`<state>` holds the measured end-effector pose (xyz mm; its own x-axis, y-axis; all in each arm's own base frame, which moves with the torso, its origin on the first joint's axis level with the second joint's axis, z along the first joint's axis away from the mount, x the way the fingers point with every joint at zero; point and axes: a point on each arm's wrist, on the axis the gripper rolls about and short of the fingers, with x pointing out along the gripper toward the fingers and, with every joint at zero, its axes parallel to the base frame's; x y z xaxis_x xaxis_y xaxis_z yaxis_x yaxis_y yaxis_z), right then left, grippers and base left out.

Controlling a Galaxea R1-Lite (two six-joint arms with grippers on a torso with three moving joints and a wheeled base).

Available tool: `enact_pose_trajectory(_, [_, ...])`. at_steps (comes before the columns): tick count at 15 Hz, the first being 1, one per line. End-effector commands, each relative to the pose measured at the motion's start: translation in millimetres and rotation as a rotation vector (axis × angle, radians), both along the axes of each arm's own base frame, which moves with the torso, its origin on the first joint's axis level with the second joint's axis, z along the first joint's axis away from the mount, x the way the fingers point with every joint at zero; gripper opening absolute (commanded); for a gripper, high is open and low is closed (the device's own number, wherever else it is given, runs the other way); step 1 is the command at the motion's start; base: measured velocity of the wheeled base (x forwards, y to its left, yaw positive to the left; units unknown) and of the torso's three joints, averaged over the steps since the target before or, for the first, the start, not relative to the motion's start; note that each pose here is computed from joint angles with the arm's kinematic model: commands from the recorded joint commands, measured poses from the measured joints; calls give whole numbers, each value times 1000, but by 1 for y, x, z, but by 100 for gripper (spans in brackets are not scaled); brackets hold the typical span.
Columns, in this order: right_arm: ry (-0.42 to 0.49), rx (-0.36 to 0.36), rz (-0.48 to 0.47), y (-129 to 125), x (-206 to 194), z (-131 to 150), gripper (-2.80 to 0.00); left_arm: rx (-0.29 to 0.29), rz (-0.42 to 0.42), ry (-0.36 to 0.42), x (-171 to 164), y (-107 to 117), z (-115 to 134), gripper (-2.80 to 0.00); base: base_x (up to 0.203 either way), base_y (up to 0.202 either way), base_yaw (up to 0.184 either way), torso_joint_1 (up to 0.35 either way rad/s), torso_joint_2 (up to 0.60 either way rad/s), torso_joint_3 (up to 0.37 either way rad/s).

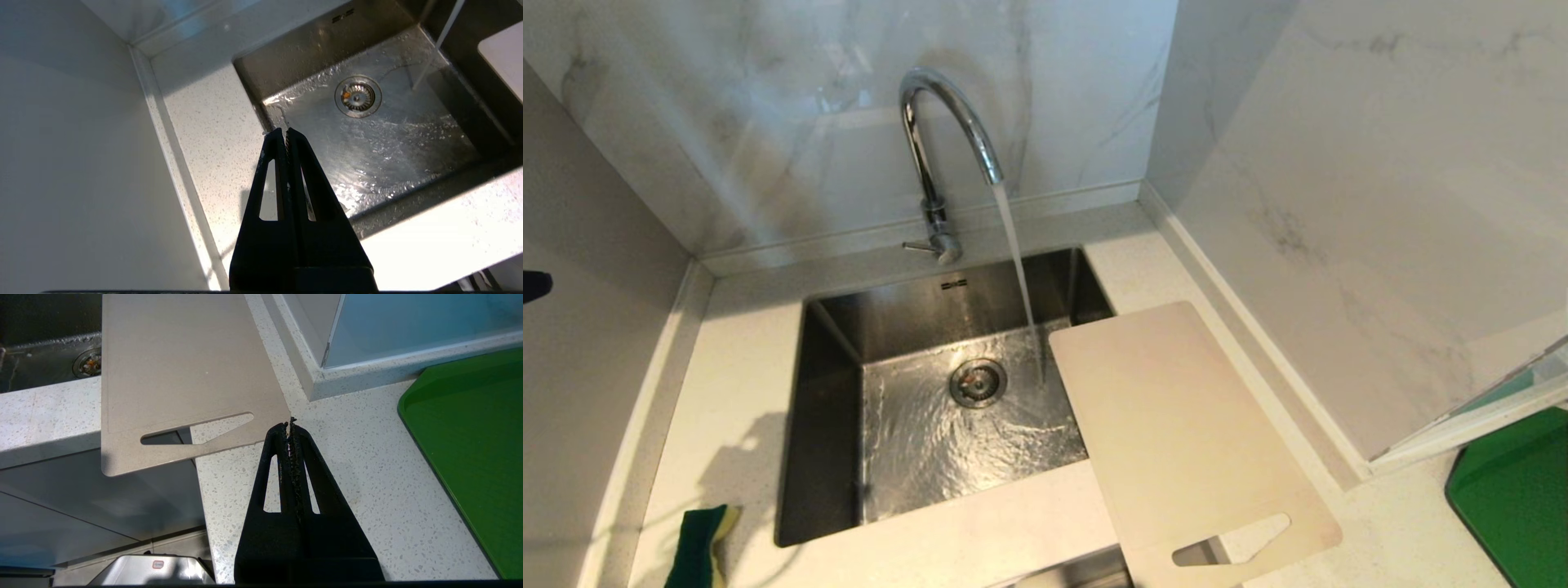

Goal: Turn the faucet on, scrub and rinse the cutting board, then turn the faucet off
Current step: Turn off the tap

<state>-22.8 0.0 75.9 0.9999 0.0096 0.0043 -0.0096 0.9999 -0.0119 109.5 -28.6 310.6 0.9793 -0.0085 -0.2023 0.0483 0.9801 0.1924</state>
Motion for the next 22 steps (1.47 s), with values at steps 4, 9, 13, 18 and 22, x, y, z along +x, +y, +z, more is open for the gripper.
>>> enact_pose_trajectory(4, [0, 0, 1, 0, 0, 0, -280, 7, -67, 34, 3, -4, -1, -280, 0, 0, 0, 0, 0, 0])
enact_pose_trajectory(9, [0, 0, 1, 0, 0, 0, -280, 21, -39, 113, 48, -6, 5, -280, 0, 0, 0, 0, 0, 0])
enact_pose_trajectory(13, [-1, 0, 1, 0, 0, 0, -280, 21, -70, 231, 75, -6, 10, -280, 0, 0, 0, 0, 0, 0])
enact_pose_trajectory(18, [0, 0, 1, 0, 0, 0, -280, 49, -88, 376, 129, -21, 5, -280, 0, 0, 0, 0, 0, 0])
enact_pose_trajectory(22, [-2, -1, 1, 0, 0, 0, -280, 74, -92, 434, 193, -48, -24, -280, 0, 0, 0, 0, 0, 0])
